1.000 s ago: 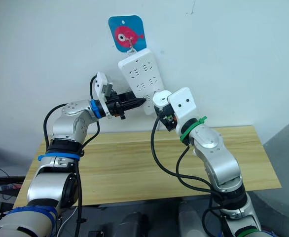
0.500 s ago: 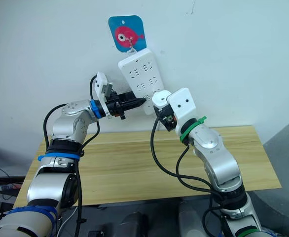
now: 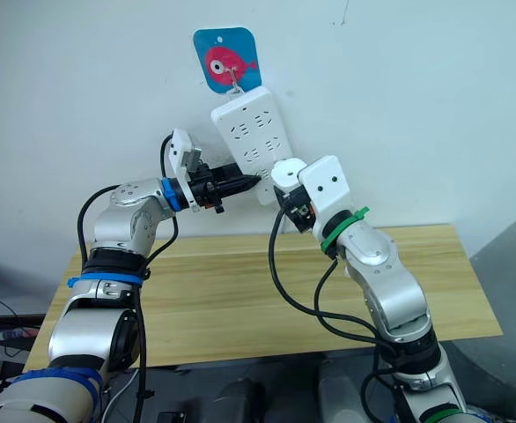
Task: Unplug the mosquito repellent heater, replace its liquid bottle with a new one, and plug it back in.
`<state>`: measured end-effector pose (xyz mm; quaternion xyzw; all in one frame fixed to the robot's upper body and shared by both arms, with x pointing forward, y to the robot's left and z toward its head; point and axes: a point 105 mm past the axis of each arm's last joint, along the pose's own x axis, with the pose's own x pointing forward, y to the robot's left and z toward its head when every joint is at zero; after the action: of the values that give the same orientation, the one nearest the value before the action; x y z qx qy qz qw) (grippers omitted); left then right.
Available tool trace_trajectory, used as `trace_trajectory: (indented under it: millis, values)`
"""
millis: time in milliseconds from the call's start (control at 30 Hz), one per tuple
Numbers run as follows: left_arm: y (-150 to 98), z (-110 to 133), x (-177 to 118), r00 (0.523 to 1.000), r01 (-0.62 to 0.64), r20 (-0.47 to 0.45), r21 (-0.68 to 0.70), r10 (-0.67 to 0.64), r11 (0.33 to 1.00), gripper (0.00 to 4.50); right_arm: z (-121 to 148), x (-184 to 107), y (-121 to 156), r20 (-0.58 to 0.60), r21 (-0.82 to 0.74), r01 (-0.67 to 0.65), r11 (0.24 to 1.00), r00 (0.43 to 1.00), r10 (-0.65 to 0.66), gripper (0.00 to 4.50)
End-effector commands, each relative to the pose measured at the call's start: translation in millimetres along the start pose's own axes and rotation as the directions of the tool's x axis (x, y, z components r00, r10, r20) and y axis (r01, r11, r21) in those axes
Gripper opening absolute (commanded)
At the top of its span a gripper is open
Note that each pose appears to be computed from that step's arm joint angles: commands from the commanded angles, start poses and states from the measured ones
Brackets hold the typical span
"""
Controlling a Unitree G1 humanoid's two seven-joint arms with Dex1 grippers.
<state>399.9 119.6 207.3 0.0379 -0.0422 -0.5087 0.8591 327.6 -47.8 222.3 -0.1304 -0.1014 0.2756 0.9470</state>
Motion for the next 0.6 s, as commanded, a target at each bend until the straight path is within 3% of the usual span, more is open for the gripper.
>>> trace_trajectory:
  millis: [33, 600]
  values:
    - [-7.5, 7.6, 5.3, 0.999, 0.036, 0.022, 0.023, -0.037, 0.999, 1.32, 7.0, -2.3, -3.5, 0.032, -0.022, 0.022, 1.000, 0.999, -0.022, 2.98]
    - [-8.7, 8.2, 5.2, 0.999, 0.038, 0.024, 0.019, -0.038, 0.999, 1.32, 4.8, -0.8, -3.6, 0.018, -0.011, 0.029, 1.000, 0.999, -0.029, 2.98]
